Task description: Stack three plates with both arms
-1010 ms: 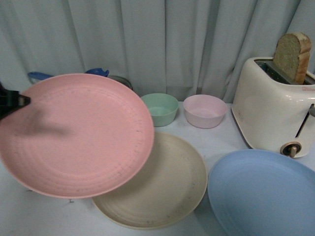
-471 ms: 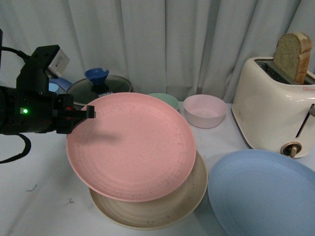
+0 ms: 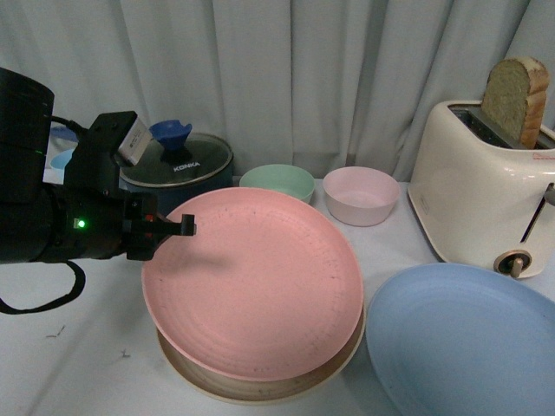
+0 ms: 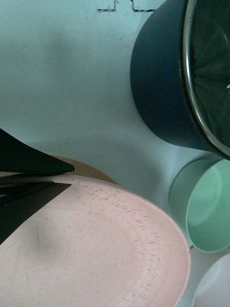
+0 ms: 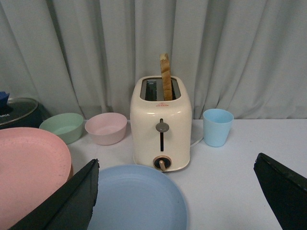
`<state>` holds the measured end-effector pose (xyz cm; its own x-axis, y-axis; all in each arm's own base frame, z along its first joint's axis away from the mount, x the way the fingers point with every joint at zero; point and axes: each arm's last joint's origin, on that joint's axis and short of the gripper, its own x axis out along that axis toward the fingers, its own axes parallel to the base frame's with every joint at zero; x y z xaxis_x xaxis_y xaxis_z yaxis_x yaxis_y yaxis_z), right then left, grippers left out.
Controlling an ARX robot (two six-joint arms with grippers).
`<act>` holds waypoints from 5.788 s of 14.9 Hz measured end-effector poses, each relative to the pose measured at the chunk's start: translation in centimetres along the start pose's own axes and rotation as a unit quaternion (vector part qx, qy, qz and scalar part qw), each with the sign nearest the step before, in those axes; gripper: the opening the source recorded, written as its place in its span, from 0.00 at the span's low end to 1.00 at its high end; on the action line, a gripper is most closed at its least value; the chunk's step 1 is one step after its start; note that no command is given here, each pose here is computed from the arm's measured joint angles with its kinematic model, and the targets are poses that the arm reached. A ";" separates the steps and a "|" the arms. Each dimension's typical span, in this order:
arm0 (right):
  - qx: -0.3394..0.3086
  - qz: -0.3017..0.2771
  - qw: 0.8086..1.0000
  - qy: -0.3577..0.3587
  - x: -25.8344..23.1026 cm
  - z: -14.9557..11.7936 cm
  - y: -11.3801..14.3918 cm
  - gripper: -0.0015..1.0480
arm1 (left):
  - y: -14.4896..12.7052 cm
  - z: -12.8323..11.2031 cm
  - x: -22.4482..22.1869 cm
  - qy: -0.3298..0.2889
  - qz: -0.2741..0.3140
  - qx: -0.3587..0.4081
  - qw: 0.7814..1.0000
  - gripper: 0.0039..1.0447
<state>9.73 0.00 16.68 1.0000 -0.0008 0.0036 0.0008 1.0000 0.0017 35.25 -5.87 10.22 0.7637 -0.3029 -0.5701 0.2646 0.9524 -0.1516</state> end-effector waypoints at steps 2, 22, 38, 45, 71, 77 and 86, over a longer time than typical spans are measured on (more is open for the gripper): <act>0.000 0.000 1.000 0.000 0.0 0.0 0.0 0.94 | 0.1 -0.9 0.7 0.013 0.006 -0.005 1.000 0.02; 0.000 0.000 1.000 0.000 0.0 0.0 0.0 0.94 | -0.1 -0.6 -15.7 -0.300 0.149 0.021 0.942 0.33; 0.000 0.000 1.000 0.000 0.0 0.0 0.0 0.94 | -1.0 -7.7 -21.5 -0.304 0.149 0.023 0.941 0.01; 0.000 0.000 1.000 0.000 0.0 0.0 0.0 0.94 | -1.5 -8.3 -23.3 -0.315 0.149 0.024 0.937 0.01; 0.103 0.067 0.988 0.093 12.0 1.4 -2.6 0.94 | -2.1 -10.0 -24.9 -0.309 0.149 0.025 0.939 0.94; 0.096 -0.057 0.940 0.321 18.5 -8.7 -1.2 0.94 | -2.1 -10.0 -24.9 -0.309 0.149 0.025 0.939 0.94; 0.093 -0.103 0.919 0.370 19.9 -12.2 -1.1 0.84 | -2.1 -10.0 -24.9 -0.310 0.149 0.025 0.939 0.94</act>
<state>29.70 -1.07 4.54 0.7076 -0.1200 -0.6964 0.2588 0.9610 0.0973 9.75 0.00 16.64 1.0000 0.0008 -0.0002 -0.0008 0.9999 -0.0135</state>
